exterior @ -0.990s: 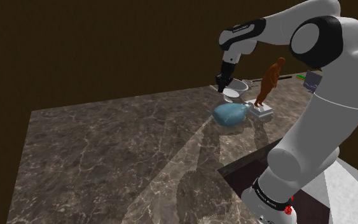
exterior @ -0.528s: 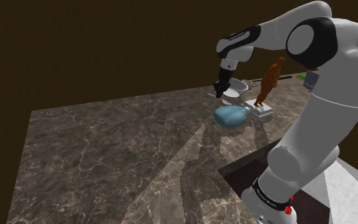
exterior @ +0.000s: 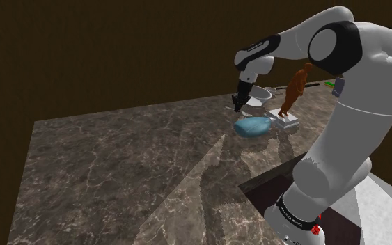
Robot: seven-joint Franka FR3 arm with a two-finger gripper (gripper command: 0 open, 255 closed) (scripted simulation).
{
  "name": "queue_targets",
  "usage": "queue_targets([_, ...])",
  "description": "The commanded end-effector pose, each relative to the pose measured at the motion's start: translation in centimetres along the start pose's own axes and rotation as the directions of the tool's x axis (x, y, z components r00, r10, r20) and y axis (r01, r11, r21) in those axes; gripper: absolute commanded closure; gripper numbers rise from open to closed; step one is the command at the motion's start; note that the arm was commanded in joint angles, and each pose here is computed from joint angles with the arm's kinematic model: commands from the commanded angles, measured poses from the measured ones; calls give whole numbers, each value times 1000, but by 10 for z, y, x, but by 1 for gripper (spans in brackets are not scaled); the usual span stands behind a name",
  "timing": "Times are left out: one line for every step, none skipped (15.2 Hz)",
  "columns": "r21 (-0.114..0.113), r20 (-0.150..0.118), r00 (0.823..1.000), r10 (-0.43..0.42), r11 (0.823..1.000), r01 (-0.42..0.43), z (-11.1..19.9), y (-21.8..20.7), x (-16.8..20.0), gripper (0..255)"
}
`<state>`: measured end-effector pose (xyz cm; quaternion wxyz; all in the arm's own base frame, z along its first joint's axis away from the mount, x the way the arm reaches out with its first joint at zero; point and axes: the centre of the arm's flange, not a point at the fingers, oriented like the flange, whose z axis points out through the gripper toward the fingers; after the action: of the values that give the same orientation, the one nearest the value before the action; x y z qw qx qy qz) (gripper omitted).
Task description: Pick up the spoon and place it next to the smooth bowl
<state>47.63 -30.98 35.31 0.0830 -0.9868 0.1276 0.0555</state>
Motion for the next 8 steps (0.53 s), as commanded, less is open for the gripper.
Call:
queue_targets([1,10,1000,4,1000,-4,7,2,0,255])
queue_targets([1,10,1000,4,1000,-4,7,2,0,255])
queue_targets([1,10,1000,4,1000,-4,7,2,0,255])
queue_targets([1,10,1000,4,1000,-4,7,2,0,255])
queue_targets([1,10,1000,4,1000,-4,7,2,0,255])
queue_targets([1,10,1000,4,1000,-4,7,2,0,255])
queue_targets([1,10,1000,4,1000,-4,6,2,0,0])
queue_targets([1,10,1000,4,1000,-4,6,2,0,0])
